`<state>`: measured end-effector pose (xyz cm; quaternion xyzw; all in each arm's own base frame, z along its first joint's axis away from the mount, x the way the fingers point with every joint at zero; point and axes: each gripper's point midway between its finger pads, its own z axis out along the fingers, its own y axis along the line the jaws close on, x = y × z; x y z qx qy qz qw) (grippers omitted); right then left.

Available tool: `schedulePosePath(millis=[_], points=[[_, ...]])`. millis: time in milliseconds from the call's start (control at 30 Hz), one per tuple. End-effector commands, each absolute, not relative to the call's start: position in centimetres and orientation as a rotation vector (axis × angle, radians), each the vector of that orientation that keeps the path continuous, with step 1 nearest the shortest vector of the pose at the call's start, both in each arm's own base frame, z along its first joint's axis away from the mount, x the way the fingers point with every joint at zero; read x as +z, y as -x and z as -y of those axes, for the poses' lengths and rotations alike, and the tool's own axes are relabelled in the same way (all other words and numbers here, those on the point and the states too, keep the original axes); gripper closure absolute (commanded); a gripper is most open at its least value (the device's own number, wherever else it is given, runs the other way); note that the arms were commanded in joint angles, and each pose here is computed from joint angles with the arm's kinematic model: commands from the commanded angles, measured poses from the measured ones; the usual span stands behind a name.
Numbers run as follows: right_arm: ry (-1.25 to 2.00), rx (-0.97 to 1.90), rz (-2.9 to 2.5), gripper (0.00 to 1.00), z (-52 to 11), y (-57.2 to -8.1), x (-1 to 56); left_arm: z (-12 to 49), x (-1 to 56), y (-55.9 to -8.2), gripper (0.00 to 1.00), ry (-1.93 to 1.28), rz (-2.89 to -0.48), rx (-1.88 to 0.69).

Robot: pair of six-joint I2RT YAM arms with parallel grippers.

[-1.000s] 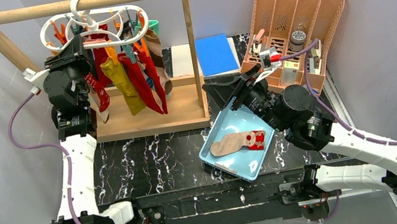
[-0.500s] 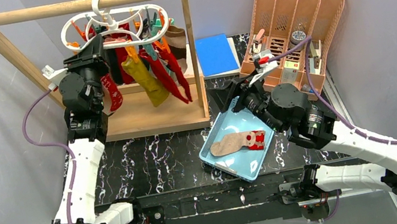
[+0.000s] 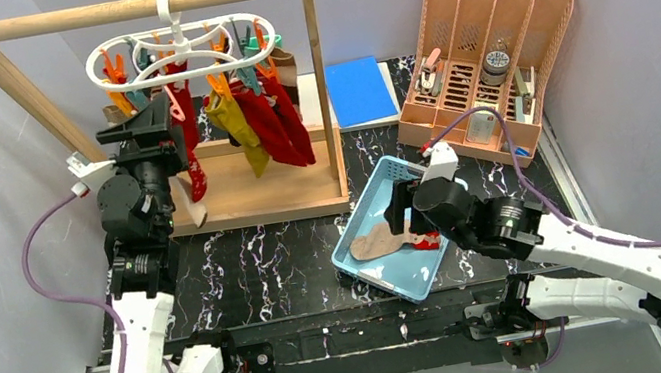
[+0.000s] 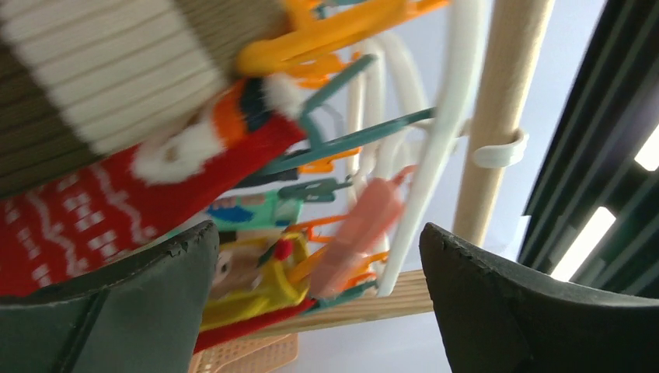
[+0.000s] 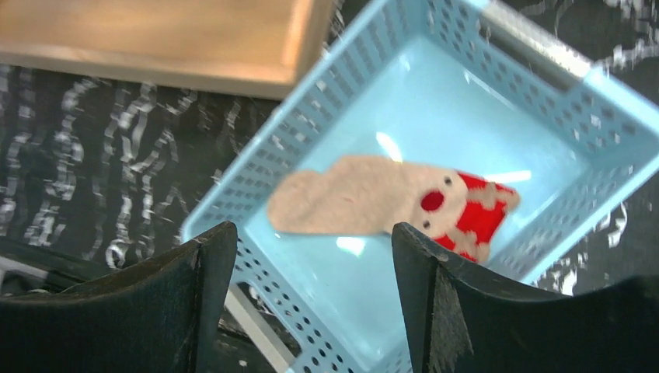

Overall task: Clip the socks to the hanger
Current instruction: Pick up the sock from the bin.

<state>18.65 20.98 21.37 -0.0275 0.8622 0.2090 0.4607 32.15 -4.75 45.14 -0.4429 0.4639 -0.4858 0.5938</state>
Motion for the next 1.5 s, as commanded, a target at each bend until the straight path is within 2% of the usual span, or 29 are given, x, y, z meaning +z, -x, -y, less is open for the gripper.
schedulePosePath(millis=[0,267,400,567,667,767,900,933,1100,1233,1467], points=[[-0.076,0.441,-2.305,0.19,-19.6,-18.1,16.1,3.5,42.5,-29.7,0.02,1.049,-1.143,-0.992],[-0.186,0.473,-2.505,0.19,-19.1,-20.1,8.8,-1.1,35.6,-21.8,0.02,1.062,-1.312,-0.570],[-0.140,0.434,-2.581,0.22,-19.9,-20.4,6.9,-1.4,32.5,-19.6,0.02,1.034,-1.416,-0.488],[-0.091,0.373,-2.667,0.30,-20.0,-19.9,4.8,-1.6,29.6,-17.6,0.02,1.008,-1.512,-0.416],[-0.059,0.340,-2.702,0.44,-19.7,-19.5,4.0,-2.1,29.3,-16.9,0.02,0.991,-1.521,-0.376],[-0.018,0.312,-2.690,0.67,-19.4,-19.8,4.4,-2.3,29.7,-16.7,0.02,0.965,-1.524,-0.355],[0.030,0.262,-2.570,0.95,-19.0,-22.0,8.4,-1.6,30.5,-16.9,0.02,0.902,-1.532,-0.375],[0.040,0.269,-2.524,0.99,-19.1,-22.7,10.3,-1.3,30.6,-17.1,0.02,0.880,-1.543,-0.388],[0.165,0.397,-2.298,0.99,-20.1,-24.1,20.4,1.0,31.1,-17.3,0.02,0.771,-1.607,-0.477],[0.502,0.598,-2.092,0.99,-21.9,-21.6,27.2,2.7,31.6,-17.4,0.02,0.694,-1.641,-0.552],[0.985,0.801,-1.539,0.99,-23.0,-15.2,34.8,12.7,36.9,-16.2,0.02,0.196,-1.605,-1.110]])
